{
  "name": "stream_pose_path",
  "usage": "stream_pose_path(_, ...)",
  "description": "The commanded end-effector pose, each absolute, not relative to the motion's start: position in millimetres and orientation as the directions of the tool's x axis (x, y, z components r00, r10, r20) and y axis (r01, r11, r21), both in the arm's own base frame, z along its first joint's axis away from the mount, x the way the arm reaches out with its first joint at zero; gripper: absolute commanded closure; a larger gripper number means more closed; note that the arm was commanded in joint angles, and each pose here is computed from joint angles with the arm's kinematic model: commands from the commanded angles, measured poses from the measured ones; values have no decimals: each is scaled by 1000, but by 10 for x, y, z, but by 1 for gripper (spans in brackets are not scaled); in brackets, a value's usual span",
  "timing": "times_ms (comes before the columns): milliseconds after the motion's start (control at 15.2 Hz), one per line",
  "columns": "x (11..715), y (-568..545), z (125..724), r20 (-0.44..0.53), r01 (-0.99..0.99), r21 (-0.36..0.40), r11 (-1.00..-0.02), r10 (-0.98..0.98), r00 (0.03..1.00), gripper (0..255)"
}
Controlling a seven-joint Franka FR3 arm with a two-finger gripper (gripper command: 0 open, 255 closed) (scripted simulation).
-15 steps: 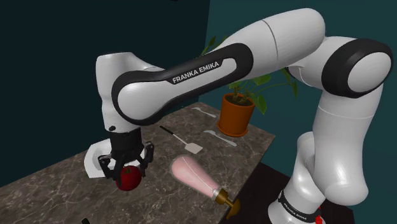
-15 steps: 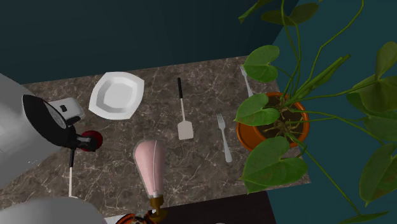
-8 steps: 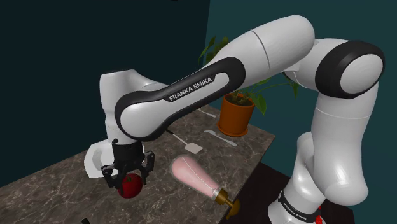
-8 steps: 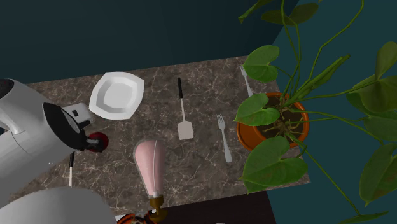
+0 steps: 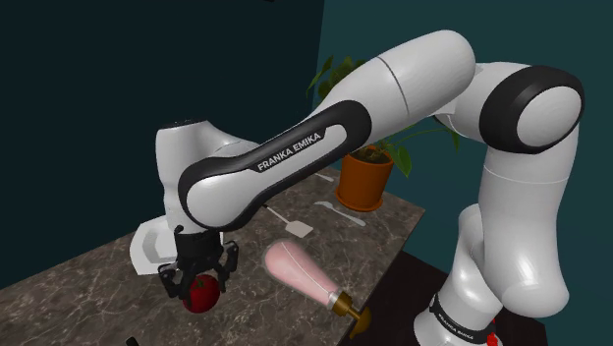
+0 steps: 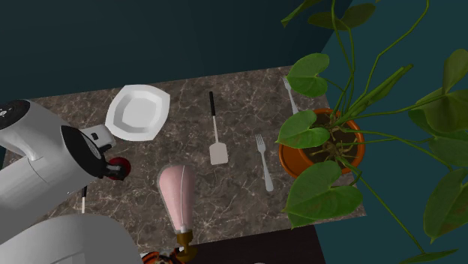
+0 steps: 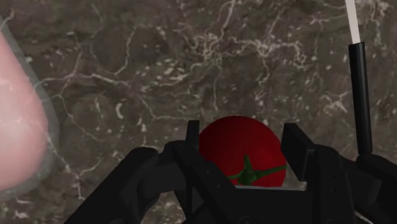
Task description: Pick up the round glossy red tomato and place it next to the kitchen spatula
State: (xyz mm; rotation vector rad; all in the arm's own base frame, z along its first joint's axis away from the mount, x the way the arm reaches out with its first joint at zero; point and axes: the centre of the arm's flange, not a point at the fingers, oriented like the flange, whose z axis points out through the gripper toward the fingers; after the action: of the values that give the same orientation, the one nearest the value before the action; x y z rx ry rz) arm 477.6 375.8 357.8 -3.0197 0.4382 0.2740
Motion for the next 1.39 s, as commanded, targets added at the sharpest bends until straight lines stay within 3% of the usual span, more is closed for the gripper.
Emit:
stream_pose_path(0,4776,3758,3578,-187,-288,-52,-956,-275,943,255)
stream_pose_path(132,4776,3758,3578,-187,-288,-52,-956,-275,943,255)
stream_pose_path(198,4776,3758,3578,-187,-288,-52,-956,-275,943,0)
stream_pose_path(528,4776,3758,3579,-187,-288,-52,-956,-275,943,0)
stream_pose_path(792,4858,3707,4069,-187,-288,-52,-956,-275,943,0)
stream_pose_path(1320,4857,3707,4068,-187,-289,-52,-956,-275,943,0)
